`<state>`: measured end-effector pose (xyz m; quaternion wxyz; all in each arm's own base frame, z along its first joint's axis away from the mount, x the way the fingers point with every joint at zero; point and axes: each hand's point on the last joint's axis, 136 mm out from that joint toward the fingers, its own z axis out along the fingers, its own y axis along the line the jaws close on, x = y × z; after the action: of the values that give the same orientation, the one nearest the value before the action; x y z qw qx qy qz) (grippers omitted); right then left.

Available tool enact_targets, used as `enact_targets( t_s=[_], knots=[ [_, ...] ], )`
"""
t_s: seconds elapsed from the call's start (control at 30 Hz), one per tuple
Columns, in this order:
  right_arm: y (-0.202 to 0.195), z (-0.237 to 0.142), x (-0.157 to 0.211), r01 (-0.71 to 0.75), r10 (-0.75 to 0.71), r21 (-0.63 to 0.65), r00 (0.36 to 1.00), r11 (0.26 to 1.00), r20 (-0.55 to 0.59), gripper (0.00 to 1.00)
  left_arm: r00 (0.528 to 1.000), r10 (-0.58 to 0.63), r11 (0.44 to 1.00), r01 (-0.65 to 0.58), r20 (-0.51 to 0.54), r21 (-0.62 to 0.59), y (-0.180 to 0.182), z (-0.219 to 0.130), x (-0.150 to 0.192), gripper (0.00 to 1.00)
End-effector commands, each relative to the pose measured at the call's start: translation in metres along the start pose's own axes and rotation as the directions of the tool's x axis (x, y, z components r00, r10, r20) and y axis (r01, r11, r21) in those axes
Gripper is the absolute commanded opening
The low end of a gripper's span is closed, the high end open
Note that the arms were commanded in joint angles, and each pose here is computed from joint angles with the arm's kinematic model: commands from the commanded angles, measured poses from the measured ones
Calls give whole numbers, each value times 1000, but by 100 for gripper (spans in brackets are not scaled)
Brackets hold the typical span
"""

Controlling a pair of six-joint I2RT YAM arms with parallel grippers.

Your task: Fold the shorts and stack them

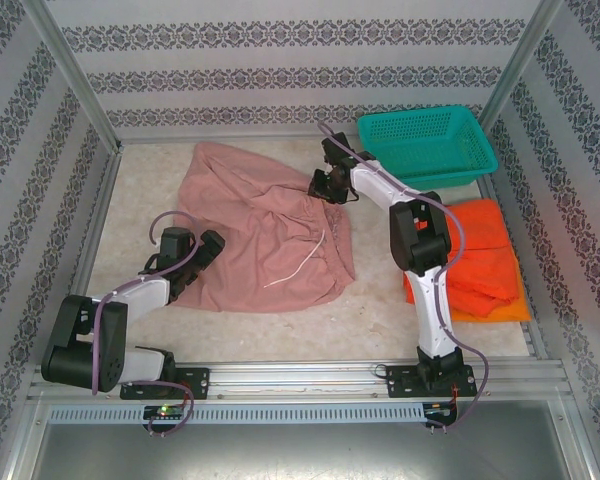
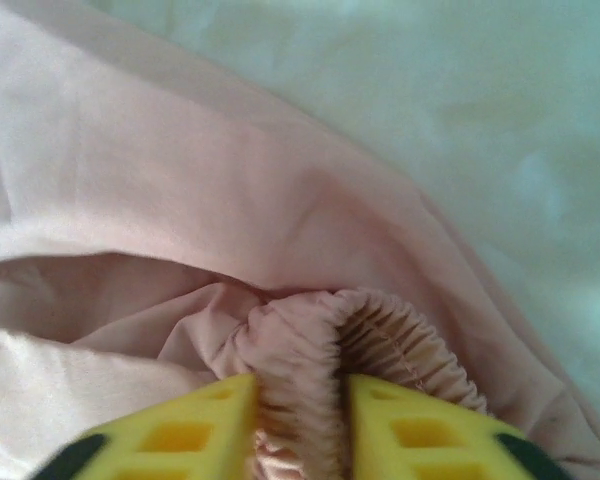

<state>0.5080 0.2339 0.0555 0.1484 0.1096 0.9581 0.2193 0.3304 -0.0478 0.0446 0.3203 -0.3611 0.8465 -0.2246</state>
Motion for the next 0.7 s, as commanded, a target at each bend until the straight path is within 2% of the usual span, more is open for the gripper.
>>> enact_targets(
  t_s=[0.0,0.03,0.1,0.43,0.67],
  knots=[
    [1,-1,-20,-51,52,-38,998,998,35,12,993,-52,983,31,-108,-184,57,2,41,100],
    [-1,-3,-24,-67,68,-43,997,997,41,5,993,-55,981,34,-107,-192,59,1,42,100],
    [-4,-7,-32,-93,96,-57,994,994,61,0,993,-59,977,36,-101,-210,65,-2,43,100],
    [-26,-57,-82,-156,163,-49,940,987,301,0,998,-55,955,44,-27,-293,90,-24,40,100],
    [-66,-74,-91,-258,217,52,893,965,394,0,997,-71,946,74,21,-315,100,-36,38,100]
  ],
)
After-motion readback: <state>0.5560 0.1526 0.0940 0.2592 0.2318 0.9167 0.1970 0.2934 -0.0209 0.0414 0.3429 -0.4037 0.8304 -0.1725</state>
